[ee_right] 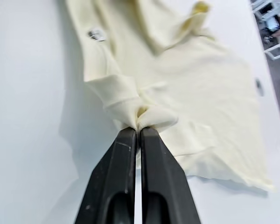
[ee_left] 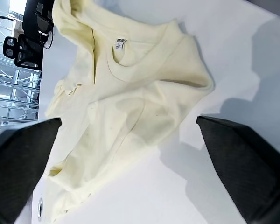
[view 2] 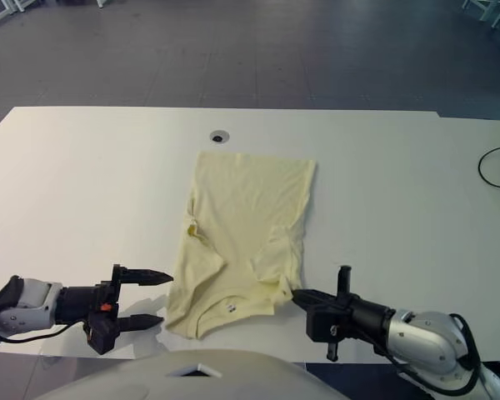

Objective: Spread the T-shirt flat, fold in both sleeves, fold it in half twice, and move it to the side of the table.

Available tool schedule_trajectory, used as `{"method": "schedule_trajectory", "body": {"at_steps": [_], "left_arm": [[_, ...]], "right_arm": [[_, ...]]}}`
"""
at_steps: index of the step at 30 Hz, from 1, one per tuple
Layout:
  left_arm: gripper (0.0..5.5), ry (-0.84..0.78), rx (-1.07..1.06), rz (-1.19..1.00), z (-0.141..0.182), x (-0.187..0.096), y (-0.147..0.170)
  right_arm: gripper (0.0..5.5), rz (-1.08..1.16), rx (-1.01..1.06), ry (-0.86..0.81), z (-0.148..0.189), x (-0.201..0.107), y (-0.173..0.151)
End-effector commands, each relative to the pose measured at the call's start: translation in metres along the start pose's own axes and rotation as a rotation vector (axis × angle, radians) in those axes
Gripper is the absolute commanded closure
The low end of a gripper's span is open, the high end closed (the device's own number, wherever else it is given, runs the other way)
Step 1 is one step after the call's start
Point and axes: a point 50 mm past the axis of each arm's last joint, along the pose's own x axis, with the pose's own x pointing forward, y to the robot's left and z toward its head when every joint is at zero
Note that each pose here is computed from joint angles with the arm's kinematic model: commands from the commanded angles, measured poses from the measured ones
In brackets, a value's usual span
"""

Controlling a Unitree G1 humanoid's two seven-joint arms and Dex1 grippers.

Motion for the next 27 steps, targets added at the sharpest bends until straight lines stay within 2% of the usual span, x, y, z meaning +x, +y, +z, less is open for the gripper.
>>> {"method": "schedule_trajectory", "body": {"at_steps": [1, 8, 14, 21, 27], "left_arm": [[0.1, -0.001, -0.053, -0.154, 0.002, -0.001, -0.02], [0.1, -0.044, -0.074, -0.158, 0.004, 0.012, -0.022], [0.1, 0.08, -0.021, -0.141, -0.011, 0.017, -0.018], [0.1, 0.14, 0.01, -0.122, -0.015, 0.025, -0.018], [1.15, 0.089, -0.015, -0.121, -0.01, 0.025, -0.022]], "right_arm": [[5.46, -0.036, 0.027, 0.015, -0.002, -0.002, -0.006], [5.46, -0.039, 0.049, 0.028, -0.005, 0.0, -0.005], [5.46, -0.025, 0.059, 0.025, -0.003, 0.0, -0.001], [5.46, -0.019, 0.064, 0.024, -0.002, 0.001, 0.0], [5.5, -0.016, 0.067, 0.028, -0.003, 0.002, 0.001]]}}
